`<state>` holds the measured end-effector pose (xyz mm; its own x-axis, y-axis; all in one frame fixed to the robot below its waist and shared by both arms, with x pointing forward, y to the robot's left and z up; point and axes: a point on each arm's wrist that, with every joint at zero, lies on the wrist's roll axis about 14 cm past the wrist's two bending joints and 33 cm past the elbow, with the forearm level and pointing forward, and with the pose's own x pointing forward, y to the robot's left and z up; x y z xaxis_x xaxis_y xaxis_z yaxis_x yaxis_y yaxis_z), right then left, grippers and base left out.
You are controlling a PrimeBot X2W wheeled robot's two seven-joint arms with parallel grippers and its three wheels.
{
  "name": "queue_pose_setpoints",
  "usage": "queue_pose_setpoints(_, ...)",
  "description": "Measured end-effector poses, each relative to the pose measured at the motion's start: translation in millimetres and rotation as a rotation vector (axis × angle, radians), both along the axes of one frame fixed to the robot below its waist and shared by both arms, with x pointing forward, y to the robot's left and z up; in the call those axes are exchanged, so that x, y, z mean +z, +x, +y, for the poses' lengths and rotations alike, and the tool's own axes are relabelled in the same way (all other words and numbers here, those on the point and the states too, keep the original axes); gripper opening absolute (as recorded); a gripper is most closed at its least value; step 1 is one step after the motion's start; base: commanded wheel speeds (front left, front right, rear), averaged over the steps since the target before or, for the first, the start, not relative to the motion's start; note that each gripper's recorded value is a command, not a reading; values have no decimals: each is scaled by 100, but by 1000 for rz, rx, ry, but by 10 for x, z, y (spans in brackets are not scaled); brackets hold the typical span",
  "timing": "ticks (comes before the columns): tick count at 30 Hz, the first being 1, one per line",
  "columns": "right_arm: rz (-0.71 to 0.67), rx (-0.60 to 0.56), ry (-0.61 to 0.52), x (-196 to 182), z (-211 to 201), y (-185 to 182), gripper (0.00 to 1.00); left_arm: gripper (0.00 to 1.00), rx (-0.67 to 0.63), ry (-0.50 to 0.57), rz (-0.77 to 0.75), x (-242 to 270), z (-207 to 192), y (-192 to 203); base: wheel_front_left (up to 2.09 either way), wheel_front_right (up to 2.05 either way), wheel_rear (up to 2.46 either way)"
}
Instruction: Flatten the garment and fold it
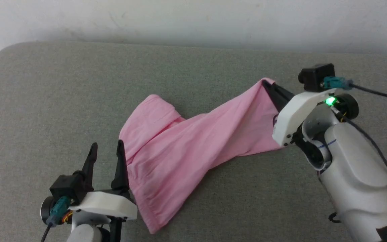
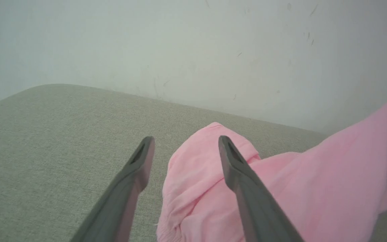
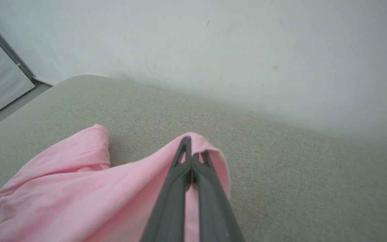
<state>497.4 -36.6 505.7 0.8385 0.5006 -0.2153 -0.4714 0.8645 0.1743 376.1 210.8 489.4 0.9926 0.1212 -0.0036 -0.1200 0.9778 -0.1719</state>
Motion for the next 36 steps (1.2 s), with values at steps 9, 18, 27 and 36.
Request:
queue_pose_setpoints(9, 91, -51, 24, -590, 2, 231, 100, 100, 16, 9, 46, -180, 50, 84, 0, 0, 0)
queue_pose_setpoints(18, -96, -59, 36, -450, -145, -28, 100, 100, 6, 6, 84, -260, 83, -101, 0, 0, 0)
queue_pose_setpoints(27, -242, -138, 47, -125, -546, -564, 100, 100, -191, 9, 355, -578, -125, -104, 0, 0, 0)
queue_pose_setpoints(36, -242, -244, 61, 20, -816, -1110, 100, 0, -355, 22, 610, -804, -304, -25, 0, 0, 0)
